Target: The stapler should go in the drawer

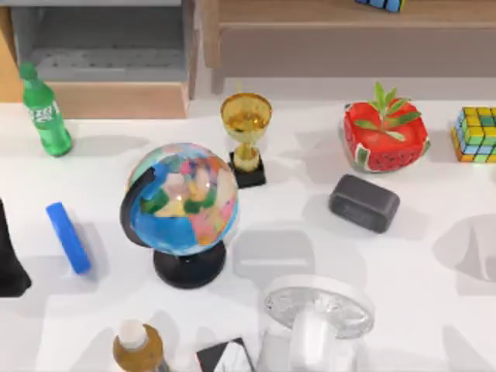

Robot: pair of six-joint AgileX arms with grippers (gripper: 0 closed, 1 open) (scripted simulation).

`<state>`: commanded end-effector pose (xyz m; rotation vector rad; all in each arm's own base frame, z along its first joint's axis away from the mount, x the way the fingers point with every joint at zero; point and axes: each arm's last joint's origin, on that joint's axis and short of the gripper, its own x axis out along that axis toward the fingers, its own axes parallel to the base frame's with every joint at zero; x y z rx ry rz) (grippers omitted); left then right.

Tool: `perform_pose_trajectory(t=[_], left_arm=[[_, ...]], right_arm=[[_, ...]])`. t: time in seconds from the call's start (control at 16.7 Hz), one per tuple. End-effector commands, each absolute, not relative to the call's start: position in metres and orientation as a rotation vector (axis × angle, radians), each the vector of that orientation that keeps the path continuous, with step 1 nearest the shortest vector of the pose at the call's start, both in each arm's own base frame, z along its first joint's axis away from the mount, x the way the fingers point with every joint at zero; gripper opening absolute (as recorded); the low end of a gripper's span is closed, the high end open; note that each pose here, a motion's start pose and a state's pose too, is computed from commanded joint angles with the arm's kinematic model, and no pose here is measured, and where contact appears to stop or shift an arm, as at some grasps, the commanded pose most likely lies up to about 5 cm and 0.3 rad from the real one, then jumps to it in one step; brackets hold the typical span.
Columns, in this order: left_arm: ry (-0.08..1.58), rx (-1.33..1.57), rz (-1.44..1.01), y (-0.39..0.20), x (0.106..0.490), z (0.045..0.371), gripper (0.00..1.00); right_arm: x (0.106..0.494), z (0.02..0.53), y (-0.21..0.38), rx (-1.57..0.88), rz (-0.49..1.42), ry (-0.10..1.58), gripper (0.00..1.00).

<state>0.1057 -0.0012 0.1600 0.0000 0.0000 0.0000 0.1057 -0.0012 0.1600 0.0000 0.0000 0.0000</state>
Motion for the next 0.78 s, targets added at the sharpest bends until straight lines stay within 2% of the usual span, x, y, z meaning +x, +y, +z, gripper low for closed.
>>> perform_pose_trajectory(t=[0.3, 0.54, 0.78], left_arm=[[-0.012, 0.042, 0.01, 0.0, 0.107, 0.169, 1.0], [-0.027, 0.185, 0.029, 0.006, 0.118, 0.197, 1.0], [-0.027, 0.395, 0.04, 0.016, 0.148, 0.231, 1.0]], right_arm=[[0.106, 0.16, -0.001, 0.0, 0.0, 0.0, 1.0], [0.106, 0.16, -0.001, 0.0, 0.0, 0.0, 1.0], [0.106, 0.16, -0.001, 0.0, 0.0, 0.0, 1.0]])
